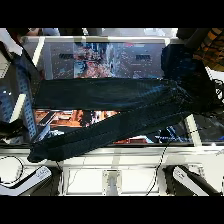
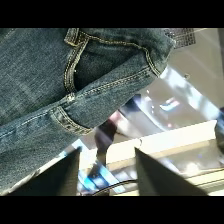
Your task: Fold the clothes and pants, and hang the long-sleeved shirts on hangers.
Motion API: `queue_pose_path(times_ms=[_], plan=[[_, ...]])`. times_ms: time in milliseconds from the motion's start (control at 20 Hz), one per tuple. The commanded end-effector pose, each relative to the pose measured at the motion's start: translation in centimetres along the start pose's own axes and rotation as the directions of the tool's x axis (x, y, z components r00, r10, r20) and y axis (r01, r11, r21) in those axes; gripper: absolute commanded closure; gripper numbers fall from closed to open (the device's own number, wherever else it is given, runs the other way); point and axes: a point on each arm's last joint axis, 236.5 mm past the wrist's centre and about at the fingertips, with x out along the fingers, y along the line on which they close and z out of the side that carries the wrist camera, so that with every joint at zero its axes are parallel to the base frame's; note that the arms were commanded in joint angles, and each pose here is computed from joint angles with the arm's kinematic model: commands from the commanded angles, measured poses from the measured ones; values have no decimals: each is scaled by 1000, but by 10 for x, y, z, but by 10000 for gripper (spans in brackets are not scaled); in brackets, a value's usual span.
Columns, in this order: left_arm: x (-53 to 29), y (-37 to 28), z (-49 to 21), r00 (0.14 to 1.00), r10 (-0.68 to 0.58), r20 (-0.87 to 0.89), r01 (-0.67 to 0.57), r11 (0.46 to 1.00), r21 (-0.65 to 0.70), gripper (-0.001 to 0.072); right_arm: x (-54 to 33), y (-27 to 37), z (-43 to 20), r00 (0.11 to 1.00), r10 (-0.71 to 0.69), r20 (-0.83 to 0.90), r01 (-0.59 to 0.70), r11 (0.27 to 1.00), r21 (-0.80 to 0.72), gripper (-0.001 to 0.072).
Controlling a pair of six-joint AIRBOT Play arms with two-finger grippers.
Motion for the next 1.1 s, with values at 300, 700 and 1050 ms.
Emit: queue_pose_path(times_ms=[300,700,1050], plan=[[16,18,-68,949,37,-314,-72,992,-102,348,2,2,-2,1000,8,1,-8,1000,1,289],[51,40,-64,973,63,-220,-103,979,-177,346,2,3,-4,1000,10,-4,-10,1000,3,289],[69,44,-37,994,78,-81,-91,981,-174,346,1,5,-13,999,21,-44,-21,1000,5,289]])
